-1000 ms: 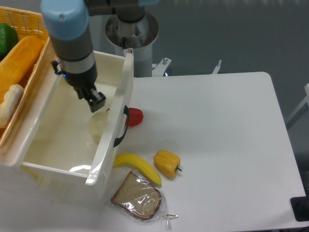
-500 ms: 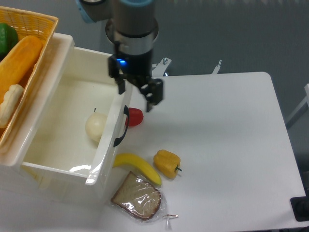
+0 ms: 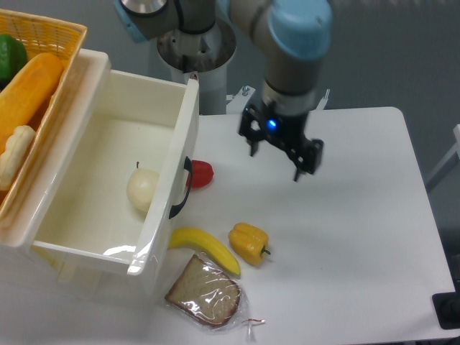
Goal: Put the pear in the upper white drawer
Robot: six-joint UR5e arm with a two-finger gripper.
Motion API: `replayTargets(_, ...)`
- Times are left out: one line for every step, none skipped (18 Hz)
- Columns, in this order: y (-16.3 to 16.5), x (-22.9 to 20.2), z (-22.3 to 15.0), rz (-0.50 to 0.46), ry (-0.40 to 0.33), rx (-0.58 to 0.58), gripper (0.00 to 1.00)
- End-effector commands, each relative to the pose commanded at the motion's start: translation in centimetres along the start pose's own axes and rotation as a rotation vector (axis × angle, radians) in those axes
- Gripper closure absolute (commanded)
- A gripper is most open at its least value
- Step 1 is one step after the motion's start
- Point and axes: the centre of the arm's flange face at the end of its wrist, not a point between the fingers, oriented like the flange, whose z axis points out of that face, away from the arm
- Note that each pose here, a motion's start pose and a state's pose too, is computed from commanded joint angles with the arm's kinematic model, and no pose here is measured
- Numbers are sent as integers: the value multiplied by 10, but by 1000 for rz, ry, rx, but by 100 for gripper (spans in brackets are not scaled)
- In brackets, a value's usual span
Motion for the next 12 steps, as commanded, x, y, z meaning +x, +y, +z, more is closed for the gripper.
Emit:
replayTargets(5, -7, 10, -7, 13, -3, 0)
replayTargets(10, -13, 20, -7, 27, -8, 0)
replayTargets(15, -19, 30, -5, 40, -13, 0)
replayTargets(18, -27, 39, -2, 48, -15, 0)
replayTargets(21, -35, 48, -4, 57, -16, 0)
replayTargets(23, -43, 58, 2, 69, -19, 0)
replayTargets(22, -48, 63, 21, 72, -20, 0)
replayTargets(23, -52, 69, 38, 78, -21, 0)
replayTargets(26, -54, 73, 42, 84, -22, 0)
replayTargets(26, -55, 76, 44, 86, -24, 0)
replayTargets(28, -58, 79, 44, 81, -21, 0)
replayTargets(29, -59, 81, 47, 79, -22, 0)
